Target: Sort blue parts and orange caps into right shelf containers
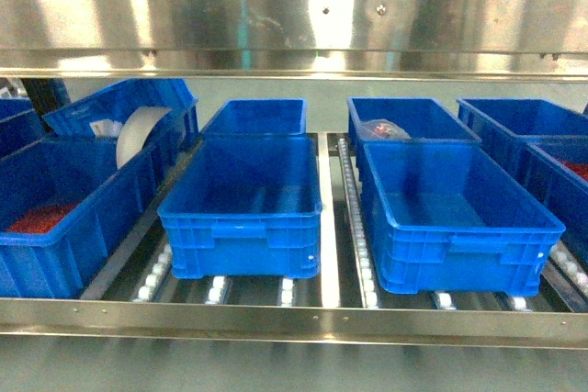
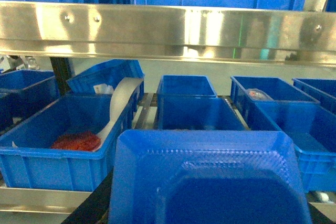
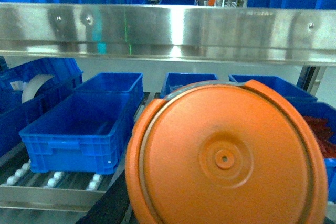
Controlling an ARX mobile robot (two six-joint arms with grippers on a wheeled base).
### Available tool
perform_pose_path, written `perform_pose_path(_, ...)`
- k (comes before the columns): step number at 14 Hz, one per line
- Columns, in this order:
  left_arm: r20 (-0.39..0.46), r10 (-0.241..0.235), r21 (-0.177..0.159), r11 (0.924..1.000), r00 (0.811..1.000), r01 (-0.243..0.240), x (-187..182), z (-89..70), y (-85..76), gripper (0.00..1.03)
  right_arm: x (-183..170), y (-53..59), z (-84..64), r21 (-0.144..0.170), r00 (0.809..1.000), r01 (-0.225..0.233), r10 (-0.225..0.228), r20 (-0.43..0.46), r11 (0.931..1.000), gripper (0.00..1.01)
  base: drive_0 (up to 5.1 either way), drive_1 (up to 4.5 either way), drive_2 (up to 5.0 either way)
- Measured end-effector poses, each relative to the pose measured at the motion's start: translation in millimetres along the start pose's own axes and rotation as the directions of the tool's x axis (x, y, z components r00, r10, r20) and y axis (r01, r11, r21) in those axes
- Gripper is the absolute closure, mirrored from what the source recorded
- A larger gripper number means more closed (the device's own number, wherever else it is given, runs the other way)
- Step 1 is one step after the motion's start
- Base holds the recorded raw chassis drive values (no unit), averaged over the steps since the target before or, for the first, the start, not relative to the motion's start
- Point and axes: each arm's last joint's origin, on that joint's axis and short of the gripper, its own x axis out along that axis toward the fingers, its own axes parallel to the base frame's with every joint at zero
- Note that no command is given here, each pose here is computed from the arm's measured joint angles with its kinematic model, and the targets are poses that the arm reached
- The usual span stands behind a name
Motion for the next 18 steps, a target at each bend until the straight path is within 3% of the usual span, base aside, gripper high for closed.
perform_pose_path(18,-0.002,-0.003,0.000,1.0000,1.000,0.003,0.0,-0.2,-0.1,0.60,0.0,0.0,-0.3,0.001,1.000,0.000,0.000,-0.003,1.0000,0.59,0.0,0.00,0.0)
